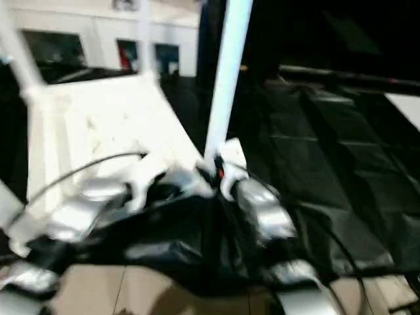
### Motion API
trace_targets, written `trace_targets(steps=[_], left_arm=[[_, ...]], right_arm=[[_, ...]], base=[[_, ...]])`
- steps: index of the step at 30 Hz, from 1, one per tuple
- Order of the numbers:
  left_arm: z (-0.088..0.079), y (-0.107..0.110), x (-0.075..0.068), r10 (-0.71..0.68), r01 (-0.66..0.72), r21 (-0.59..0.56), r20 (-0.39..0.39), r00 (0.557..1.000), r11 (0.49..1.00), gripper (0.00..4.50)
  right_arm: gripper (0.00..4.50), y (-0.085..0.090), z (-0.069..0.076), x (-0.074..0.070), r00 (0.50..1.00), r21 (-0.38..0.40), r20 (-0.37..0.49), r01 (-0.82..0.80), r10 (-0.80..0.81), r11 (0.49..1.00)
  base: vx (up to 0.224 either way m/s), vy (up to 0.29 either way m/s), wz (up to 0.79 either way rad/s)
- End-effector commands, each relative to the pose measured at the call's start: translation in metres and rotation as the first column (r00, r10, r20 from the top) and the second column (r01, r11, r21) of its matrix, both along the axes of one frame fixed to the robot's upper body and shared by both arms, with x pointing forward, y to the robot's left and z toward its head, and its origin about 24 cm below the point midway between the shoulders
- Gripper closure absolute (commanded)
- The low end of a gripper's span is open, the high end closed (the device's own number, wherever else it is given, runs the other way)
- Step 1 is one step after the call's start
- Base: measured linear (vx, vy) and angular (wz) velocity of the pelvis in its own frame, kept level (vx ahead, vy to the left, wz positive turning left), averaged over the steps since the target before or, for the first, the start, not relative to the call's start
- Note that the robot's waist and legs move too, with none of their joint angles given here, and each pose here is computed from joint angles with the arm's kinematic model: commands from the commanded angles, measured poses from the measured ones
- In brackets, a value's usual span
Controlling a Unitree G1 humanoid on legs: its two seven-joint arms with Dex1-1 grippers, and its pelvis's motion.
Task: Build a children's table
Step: Rotate leg to tighten
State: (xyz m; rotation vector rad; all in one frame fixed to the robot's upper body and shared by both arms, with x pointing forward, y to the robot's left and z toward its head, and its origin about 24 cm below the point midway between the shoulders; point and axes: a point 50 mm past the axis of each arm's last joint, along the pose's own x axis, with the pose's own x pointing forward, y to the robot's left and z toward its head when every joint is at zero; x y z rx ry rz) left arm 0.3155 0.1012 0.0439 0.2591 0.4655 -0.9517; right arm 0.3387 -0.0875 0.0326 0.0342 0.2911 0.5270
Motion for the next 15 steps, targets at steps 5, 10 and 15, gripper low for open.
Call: trace_targets(steps=[5, 10, 15], left_arm=[[0.009, -0.028, -0.003, -0.120, 0.121, -0.011, 0.069, 0.990, 0.993, 4.50], [0.006, -0.013, -0.008, -0.188, 0.188, 0.009, 0.041, 0.981, 0.982, 4.50], [0.006, 0.002, -0.014, -0.280, 0.280, 0.015, 0.032, 0.959, 0.960, 4.50]], right_arm=[[1.94, 0.046, -0.005, -0.018, 0.967, 0.067, -0.013, -0.253, 0.255, 0.965], [1.52, 0.031, 0.000, -0.017, 0.947, 0.109, 0.000, -0.319, 0.321, 0.942], [1.05, 0.010, 0.002, -0.019, 0.908, 0.059, 0.008, -0.419, 0.419, 0.906]], base=[[0.000, 0.000, 0.00], [0.000, 0.000, 0.00], [0.000, 0.000, 0.00]])
